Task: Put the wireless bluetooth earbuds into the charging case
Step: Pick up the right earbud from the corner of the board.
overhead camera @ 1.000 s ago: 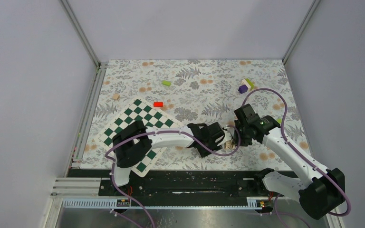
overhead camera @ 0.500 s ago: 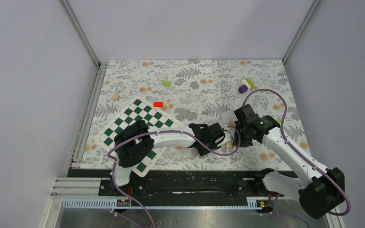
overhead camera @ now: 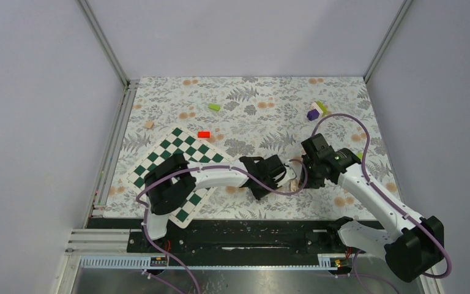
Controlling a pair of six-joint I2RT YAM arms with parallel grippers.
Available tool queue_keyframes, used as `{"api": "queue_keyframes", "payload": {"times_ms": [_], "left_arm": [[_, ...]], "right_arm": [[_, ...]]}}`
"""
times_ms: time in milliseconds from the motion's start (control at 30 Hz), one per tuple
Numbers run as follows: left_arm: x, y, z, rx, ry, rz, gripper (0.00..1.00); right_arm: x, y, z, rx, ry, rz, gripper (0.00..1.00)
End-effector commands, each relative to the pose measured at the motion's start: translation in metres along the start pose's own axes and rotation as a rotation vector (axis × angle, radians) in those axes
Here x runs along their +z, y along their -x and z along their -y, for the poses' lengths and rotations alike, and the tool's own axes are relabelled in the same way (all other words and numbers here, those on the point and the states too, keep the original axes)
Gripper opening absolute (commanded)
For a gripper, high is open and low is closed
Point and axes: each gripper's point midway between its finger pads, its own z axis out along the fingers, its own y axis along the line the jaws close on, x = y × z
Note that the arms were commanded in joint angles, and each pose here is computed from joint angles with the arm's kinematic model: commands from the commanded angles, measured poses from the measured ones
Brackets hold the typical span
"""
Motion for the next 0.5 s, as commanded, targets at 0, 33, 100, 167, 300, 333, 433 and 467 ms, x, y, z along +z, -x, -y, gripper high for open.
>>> {"api": "queue_keyframes", "payload": {"times_ms": [0,33,100,167,300,333,433,467], "left_arm": [[-0.027,0.000,-0.003,-0.088,-0.088,0.039,0.05],[-0.033,0.002,-0.003,-0.129,-0.114,0.056,0.03],[-0.050,0.010,-0.008,-0.175,-0.148,0.112,0.01],[-0.069,0.020,-0.013,-0.202,-0.171,0.183,0.00],[-0.110,0.037,-0.028,-0.244,-0.210,0.311,0.00],[-0.118,0.041,-0.031,-0.255,-0.220,0.341,0.00],[-0.147,0.056,-0.038,-0.272,-0.243,0.448,0.00],[-0.154,0.062,-0.039,-0.289,-0.242,0.488,0.00]], "right_arm": [[-0.011,0.017,-0.017,-0.005,0.056,0.052,0.00],[-0.010,0.018,-0.017,-0.006,0.054,0.051,0.00],[-0.010,0.019,-0.018,-0.008,0.053,0.049,0.00],[-0.009,0.019,-0.024,-0.008,0.075,0.037,0.00],[-0.009,0.022,-0.041,0.007,0.144,0.026,0.00],[-0.009,0.023,-0.043,0.010,0.152,0.024,0.00],[-0.009,0.024,-0.046,0.009,0.162,0.019,0.00],[-0.009,0.025,-0.047,0.010,0.163,0.018,0.00]]}}
